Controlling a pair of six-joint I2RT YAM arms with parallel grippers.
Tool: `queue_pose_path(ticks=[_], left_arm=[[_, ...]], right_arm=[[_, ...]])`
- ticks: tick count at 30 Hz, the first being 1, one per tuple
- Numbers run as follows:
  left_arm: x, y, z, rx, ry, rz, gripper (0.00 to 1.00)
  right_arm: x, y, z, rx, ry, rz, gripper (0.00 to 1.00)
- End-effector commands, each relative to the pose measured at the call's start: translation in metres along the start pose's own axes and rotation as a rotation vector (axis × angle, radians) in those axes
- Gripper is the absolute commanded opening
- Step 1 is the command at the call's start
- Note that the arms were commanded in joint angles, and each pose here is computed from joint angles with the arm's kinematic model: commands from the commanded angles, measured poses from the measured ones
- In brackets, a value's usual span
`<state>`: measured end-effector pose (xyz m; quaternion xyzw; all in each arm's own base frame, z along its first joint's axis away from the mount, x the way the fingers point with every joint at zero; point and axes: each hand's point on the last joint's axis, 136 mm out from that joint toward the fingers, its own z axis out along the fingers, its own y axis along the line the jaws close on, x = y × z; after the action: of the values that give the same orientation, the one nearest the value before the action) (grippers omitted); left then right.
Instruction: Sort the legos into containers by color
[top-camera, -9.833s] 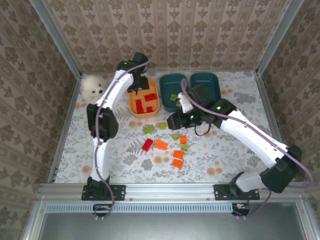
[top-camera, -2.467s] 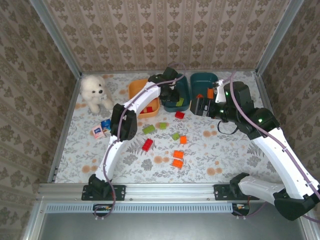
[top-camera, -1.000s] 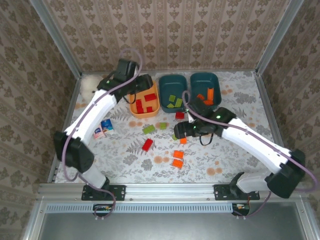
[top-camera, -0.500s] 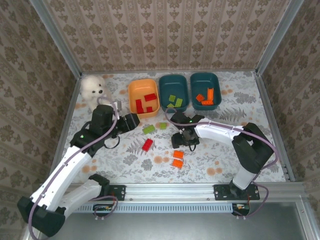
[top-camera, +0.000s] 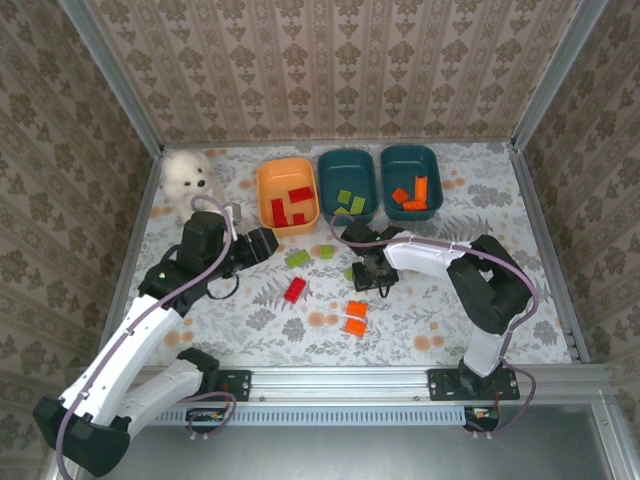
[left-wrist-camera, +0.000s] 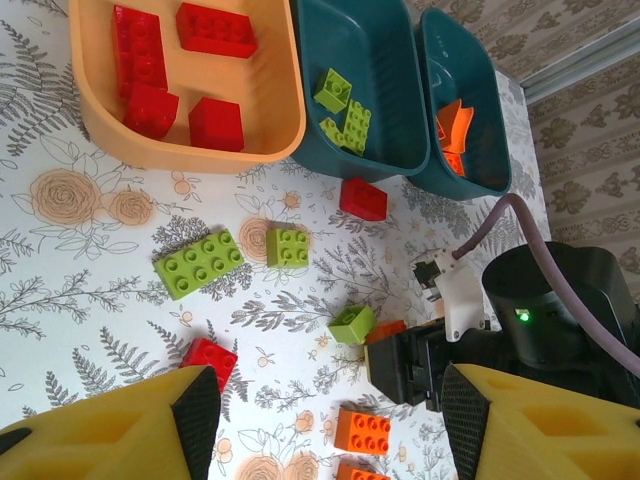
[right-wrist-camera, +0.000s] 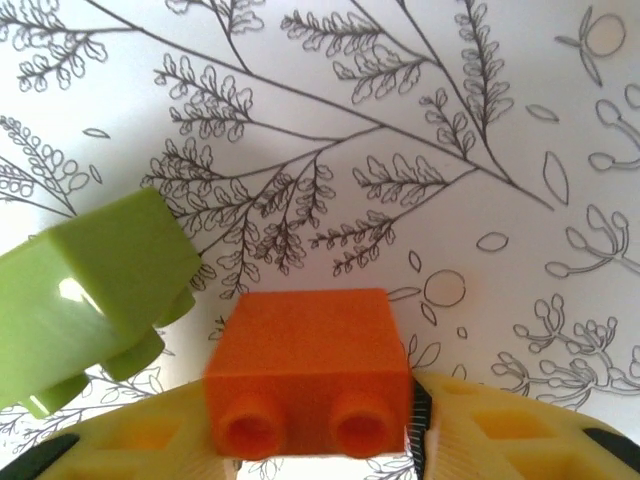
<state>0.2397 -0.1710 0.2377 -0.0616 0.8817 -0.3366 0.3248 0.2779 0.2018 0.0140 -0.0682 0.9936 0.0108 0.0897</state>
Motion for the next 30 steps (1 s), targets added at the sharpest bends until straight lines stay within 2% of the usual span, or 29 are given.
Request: queue_pose_path(ticks=[1, 4, 9, 15, 19, 21, 25, 30], left_arm=[[-0.003, -0.007, 0.000, 0.028, 0.002, -0.007, 0.63], [-0.002, -0.009, 0.003, 0.031, 0.006, 0.000, 0.63], [-0.001, -0.011, 0.008, 0.036, 0.017, 0.006, 0.63], [0.002, -0.034, 0.023, 0.071, 0.062, 0.074, 0.63], [0.005, -0.062, 0.046, 0.115, 0.119, 0.136, 0.63], [0.003, -0.072, 0.059, 0.136, 0.137, 0.138, 0.63], [-0.006, -0.088, 0.082, 0.162, 0.152, 0.132, 0.63], [-0.019, -0.104, 0.100, 0.176, 0.164, 0.152, 0.63]], right_arm=[[-0.021, 0.008, 0.008, -0.020, -0.050, -0.009, 0.41], [-0.023, 0.008, 0.000, -0.029, -0.069, -0.009, 0.36], [-0.030, 0.007, -0.020, -0.038, -0.112, -0.008, 0.32], [-0.045, -0.025, -0.078, -0.015, -0.199, 0.069, 0.32], [-0.077, -0.062, -0.126, -0.029, -0.309, 0.158, 0.32], [-0.097, -0.077, -0.137, -0.044, -0.340, 0.196, 0.32], [-0.152, -0.101, -0.132, -0.057, -0.366, 0.240, 0.32], [-0.213, -0.131, -0.103, -0.062, -0.338, 0.327, 0.32]])
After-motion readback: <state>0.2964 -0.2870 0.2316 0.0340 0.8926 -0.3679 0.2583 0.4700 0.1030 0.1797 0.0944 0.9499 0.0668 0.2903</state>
